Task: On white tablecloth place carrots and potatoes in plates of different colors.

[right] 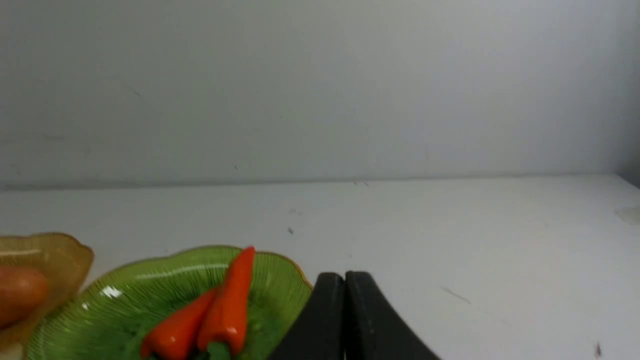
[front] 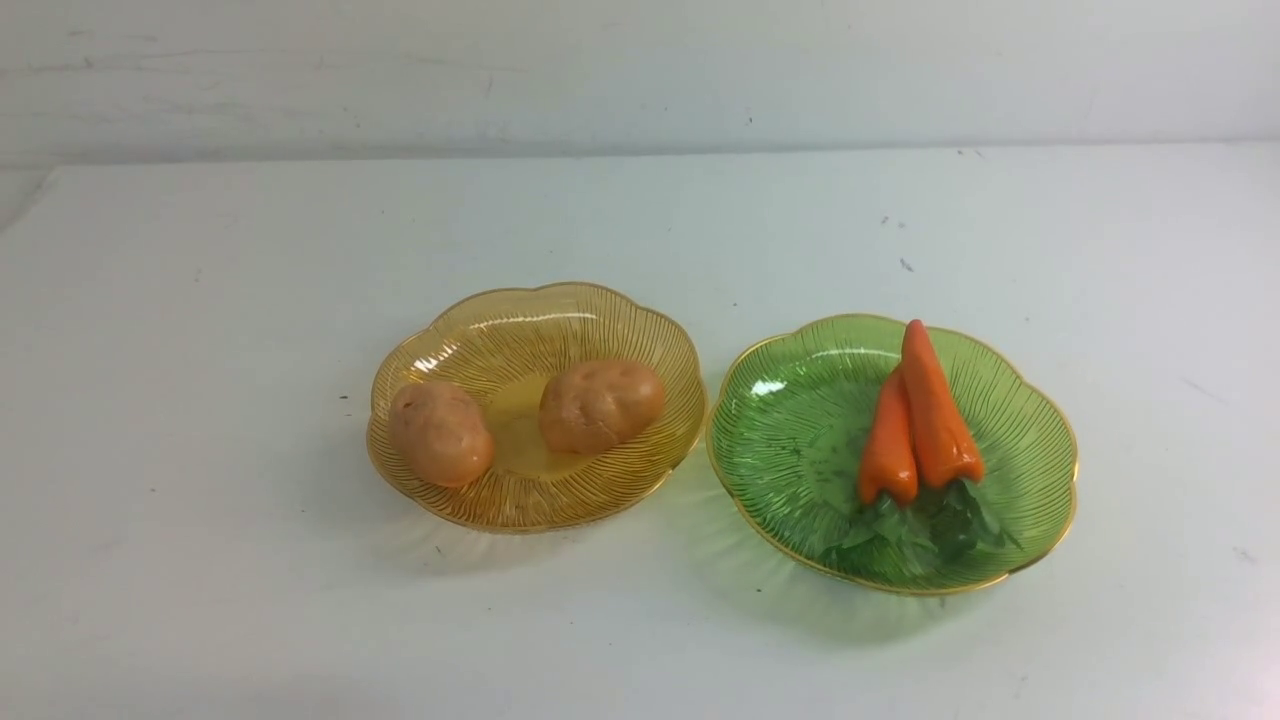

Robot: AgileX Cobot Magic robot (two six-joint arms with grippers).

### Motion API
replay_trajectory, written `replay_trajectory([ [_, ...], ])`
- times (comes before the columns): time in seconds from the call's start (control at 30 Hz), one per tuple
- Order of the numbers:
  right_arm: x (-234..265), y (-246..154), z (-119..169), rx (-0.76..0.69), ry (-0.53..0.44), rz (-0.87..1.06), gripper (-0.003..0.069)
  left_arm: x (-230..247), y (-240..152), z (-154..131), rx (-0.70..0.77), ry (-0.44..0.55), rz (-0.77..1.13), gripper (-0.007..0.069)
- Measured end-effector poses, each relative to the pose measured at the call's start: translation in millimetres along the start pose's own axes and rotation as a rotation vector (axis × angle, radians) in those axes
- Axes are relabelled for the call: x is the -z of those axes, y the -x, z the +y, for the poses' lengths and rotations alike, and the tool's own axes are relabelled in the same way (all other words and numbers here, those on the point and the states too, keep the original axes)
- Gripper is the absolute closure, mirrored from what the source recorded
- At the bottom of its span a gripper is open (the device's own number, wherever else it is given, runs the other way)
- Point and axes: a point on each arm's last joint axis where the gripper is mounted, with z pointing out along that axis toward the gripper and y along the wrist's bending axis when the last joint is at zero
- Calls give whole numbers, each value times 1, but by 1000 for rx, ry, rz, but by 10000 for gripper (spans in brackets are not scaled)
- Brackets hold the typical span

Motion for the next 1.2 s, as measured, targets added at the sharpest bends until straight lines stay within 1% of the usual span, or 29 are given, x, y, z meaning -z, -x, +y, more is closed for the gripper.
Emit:
replay_trajectory([
  [0.13,-6,-31,-4,16,-48,101,674,0,0,0,0,0,-1,629],
  [0.23,-6,-39,-6,28,-68,142,674,0,0,0,0,1,-1,629],
  [1.2,-6,-39,-6,39,-70,143,674,0,0,0,1,1,-2,629],
])
